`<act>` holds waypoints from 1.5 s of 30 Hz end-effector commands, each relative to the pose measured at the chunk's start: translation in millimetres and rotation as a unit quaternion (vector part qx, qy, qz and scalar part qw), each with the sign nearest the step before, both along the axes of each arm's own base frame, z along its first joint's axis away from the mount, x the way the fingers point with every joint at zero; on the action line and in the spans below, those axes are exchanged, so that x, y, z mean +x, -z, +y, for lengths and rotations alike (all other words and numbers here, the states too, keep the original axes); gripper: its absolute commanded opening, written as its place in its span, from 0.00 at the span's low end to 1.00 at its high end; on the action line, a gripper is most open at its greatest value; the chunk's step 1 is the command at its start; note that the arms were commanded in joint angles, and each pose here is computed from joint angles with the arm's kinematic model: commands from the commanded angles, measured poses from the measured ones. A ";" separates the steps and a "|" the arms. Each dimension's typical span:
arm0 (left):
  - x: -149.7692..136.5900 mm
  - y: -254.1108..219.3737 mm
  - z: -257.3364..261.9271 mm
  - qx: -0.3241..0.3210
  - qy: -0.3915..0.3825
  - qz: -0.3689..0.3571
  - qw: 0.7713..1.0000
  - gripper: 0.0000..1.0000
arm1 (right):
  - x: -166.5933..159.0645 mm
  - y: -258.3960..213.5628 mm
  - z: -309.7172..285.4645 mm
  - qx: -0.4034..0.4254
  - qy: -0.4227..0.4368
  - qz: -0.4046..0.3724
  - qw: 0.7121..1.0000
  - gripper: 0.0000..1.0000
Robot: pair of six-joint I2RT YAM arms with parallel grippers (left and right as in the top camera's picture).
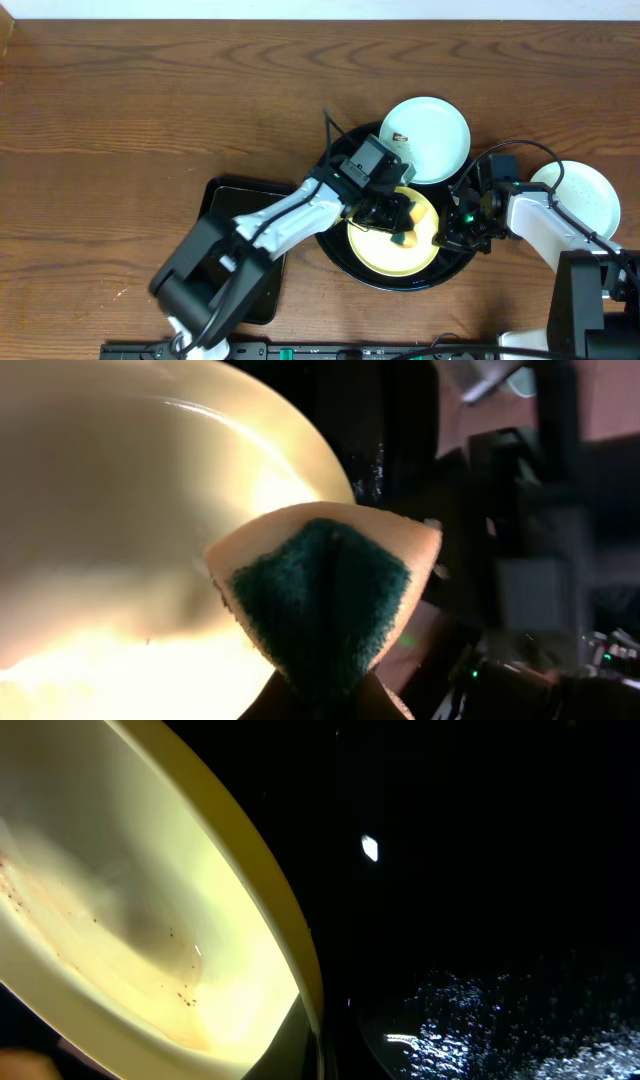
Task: Clean dirty plates on tray and stack at the side
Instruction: 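Scrub the yellow plate with the left sponge while the right gripper holds it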
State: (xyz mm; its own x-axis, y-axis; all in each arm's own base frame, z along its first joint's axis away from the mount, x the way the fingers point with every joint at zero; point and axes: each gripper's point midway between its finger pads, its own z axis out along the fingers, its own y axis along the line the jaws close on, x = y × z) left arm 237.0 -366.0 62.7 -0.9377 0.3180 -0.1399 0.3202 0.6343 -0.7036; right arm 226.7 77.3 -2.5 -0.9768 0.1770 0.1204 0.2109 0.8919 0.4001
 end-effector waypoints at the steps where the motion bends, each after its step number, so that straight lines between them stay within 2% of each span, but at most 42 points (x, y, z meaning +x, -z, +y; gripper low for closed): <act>1: -7.8 22.2 -15.1 -0.011 0.004 0.054 0.998 0.08 | -10.0 12.8 -15.3 -0.045 -0.007 0.017 0.999 0.01; 11: 0.7 59.2 -22.6 -0.020 0.002 0.065 0.998 0.07 | -11.3 12.7 -15.3 -0.045 -0.007 0.020 0.999 0.01; 19: 57.5 86.4 38.6 0.058 -0.071 0.016 0.996 0.07 | -15.4 13.2 -17.9 -0.053 -0.008 0.028 0.998 0.01; 25: 82.8 98.2 91.2 0.104 -0.111 0.018 0.988 0.07 | -15.7 13.5 -18.7 -0.055 -0.008 0.029 0.998 0.01; 29: 84.4 103.1 112.2 0.125 -0.123 0.033 0.984 0.07 | -15.7 13.6 -19.1 -0.056 -0.007 0.029 0.998 0.01; 33: 74.1 111.5 130.4 0.172 -0.120 0.044 0.977 0.07 | -15.9 13.6 -19.1 -0.056 -0.007 0.030 0.998 0.01; 40: 55.1 126.8 177.7 0.305 -0.121 0.050 0.943 0.07 | -15.9 13.6 -19.1 -0.056 -0.007 0.030 0.998 0.01; 45: 59.7 126.3 195.7 0.354 -0.126 0.032 0.926 0.08 | -16.1 13.6 -19.2 -0.057 -0.007 0.030 0.998 0.01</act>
State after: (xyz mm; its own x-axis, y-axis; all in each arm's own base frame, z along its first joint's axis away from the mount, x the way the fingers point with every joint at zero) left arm 282.0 -272.6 1.9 -0.9754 0.2070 0.0753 0.1297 0.8160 -0.5633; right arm 224.4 82.2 -0.1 -0.9758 0.1718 0.1352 0.2136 0.8806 0.4231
